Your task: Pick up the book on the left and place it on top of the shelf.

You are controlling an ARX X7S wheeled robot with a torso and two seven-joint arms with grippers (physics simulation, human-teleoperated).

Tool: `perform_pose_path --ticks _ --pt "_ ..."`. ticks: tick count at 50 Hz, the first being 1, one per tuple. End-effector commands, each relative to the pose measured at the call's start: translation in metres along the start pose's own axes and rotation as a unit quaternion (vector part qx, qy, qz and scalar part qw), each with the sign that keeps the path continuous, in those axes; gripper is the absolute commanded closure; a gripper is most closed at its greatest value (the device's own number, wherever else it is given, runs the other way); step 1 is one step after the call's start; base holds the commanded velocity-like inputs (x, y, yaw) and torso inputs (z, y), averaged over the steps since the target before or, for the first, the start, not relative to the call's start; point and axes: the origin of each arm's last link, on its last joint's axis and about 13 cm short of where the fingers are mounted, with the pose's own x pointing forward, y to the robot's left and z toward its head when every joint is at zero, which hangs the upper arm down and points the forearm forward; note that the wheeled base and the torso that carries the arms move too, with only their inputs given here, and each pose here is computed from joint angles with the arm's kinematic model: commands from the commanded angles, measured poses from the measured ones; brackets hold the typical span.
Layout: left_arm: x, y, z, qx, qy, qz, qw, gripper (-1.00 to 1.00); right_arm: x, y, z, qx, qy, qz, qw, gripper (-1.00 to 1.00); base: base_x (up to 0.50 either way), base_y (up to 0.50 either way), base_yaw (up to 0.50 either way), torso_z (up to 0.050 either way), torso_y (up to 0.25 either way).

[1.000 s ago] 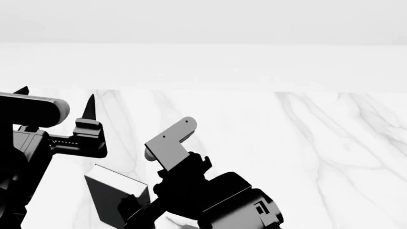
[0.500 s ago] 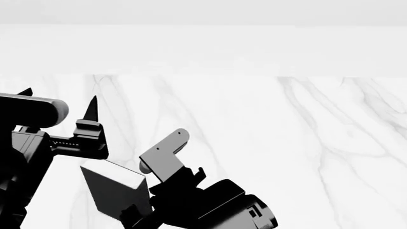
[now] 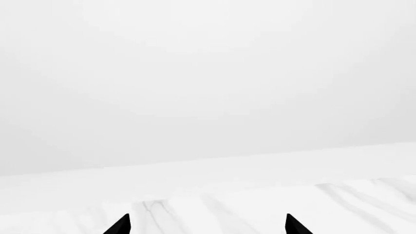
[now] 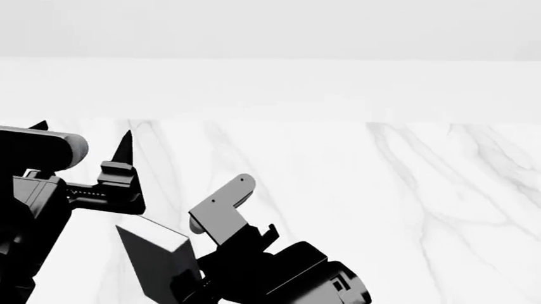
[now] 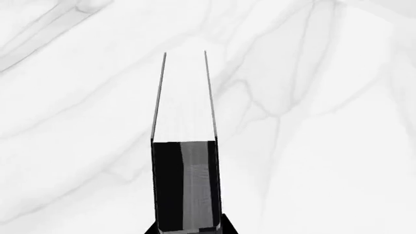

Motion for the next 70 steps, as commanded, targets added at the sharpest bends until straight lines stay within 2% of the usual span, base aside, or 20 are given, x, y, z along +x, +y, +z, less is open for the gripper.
perform_pose_path --ticks 1,18,24,25,26,27,35,36,37,42,43,47,49,51,56,59,61,64,65,70 --pt "0.001 0.002 0.002 -0.017 -0.010 -0.004 1.000 -1.00 -0.001 0.007 0.013 -0.006 -0.023 0.019 1.000 1.00 0.00 0.00 0.00 0.000 0.250" --pt "-0.001 0.001 0.007 -0.016 -0.016 -0.006 1.000 -1.00 -0.021 0.009 0.028 -0.025 -0.034 -0.011 0.999 1.00 0.00 0.00 0.00 0.000 0.250" --pt "-0.001 0.002 0.007 -0.017 -0.016 0.005 1.000 -1.00 -0.047 0.000 0.049 -0.093 -0.003 -0.164 0.982 1.00 0.00 0.00 0.00 0.000 0.083" --pt "-0.001 0.003 0.006 -0.016 -0.017 0.007 1.000 -1.00 -0.054 -0.007 0.051 -0.180 0.040 -0.282 0.942 1.00 0.00 0.00 0.00 0.000 0.000" --pt "-0.001 0.003 0.006 -0.016 -0.017 0.007 1.000 -1.00 -0.054 -0.006 0.051 -0.180 0.040 -0.282 0.942 1.00 0.00 0.00 0.00 0.000 0.000" --pt "-0.001 0.002 0.006 -0.015 -0.017 0.008 1.000 -1.00 -0.062 -0.011 0.056 -0.222 0.072 -0.349 0.907 1.00 0.00 0.00 0.00 0.000 0.000" --pt "-0.001 0.002 0.005 -0.012 -0.020 0.007 1.000 -1.00 -0.097 -0.023 0.074 -0.339 0.188 -0.536 0.750 1.00 0.00 0.00 0.00 0.000 0.000" --pt "-0.001 0.002 0.005 -0.012 -0.020 0.007 1.000 -1.00 -0.098 -0.023 0.074 -0.339 0.188 -0.536 0.750 1.00 0.00 0.00 0.00 0.000 0.000" --pt "-0.001 0.002 0.005 -0.012 -0.019 0.007 1.000 -1.00 -0.102 -0.026 0.075 -0.349 0.206 -0.555 0.726 1.00 0.00 0.00 0.00 0.000 0.000" --pt "-0.001 0.002 0.005 -0.012 -0.019 0.007 1.000 -1.00 -0.113 -0.031 0.079 -0.365 0.246 -0.593 0.674 1.00 0.00 0.00 0.00 0.000 0.000" --pt "-0.001 0.002 0.004 -0.011 -0.019 0.008 1.000 -1.00 -0.119 -0.033 0.080 -0.374 0.268 -0.609 0.646 1.00 0.00 0.00 0.00 0.000 0.000" --pt "0.000 0.002 0.003 -0.011 -0.018 0.008 1.000 -1.00 -0.130 -0.041 0.084 -0.386 0.317 -0.645 0.579 1.00 0.00 0.00 0.00 0.000 0.004" --pt "0.000 0.002 0.003 -0.011 -0.017 0.008 1.000 -1.00 -0.132 -0.043 0.086 -0.389 0.324 -0.650 0.566 1.00 0.00 0.00 0.00 0.000 0.000" --pt "0.000 0.001 0.002 -0.010 -0.017 0.007 1.000 -1.00 -0.141 -0.051 0.090 -0.389 0.358 -0.671 0.520 1.00 0.00 0.00 0.00 0.000 0.000" --pt "0.000 0.001 0.002 -0.010 -0.017 0.007 1.000 -1.00 -0.159 -0.060 0.098 -0.356 0.380 -0.694 0.497 1.00 0.00 0.00 0.00 0.000 0.002" --pt "0.000 0.002 0.002 -0.010 -0.016 0.007 1.000 -1.00 -0.174 -0.065 0.102 -0.337 0.401 -0.712 0.467 1.00 0.00 0.00 0.00 0.000 0.000" --pt "-0.001 0.002 0.002 -0.009 -0.016 0.007 1.000 -1.00 -0.181 -0.070 0.102 -0.310 0.405 -0.715 0.478 1.00 0.00 0.00 0.00 0.000 0.000" --pt "-0.001 0.002 0.002 -0.009 -0.016 0.008 1.000 -1.00 -0.192 -0.077 0.102 -0.286 0.426 -0.724 0.461 1.00 0.00 0.00 0.00 0.000 0.004" --pt "-0.001 0.002 0.002 -0.010 -0.016 0.008 1.000 -1.00 -0.202 -0.082 0.101 -0.276 0.446 -0.733 0.434 1.00 0.00 0.00 0.00 0.000 0.000" --pt "0.001 0.003 0.000 -0.010 -0.014 0.008 1.000 -1.00 -0.224 -0.091 0.095 -0.218 0.479 -0.741 0.416 1.00 0.00 0.00 0.00 0.000 0.002"
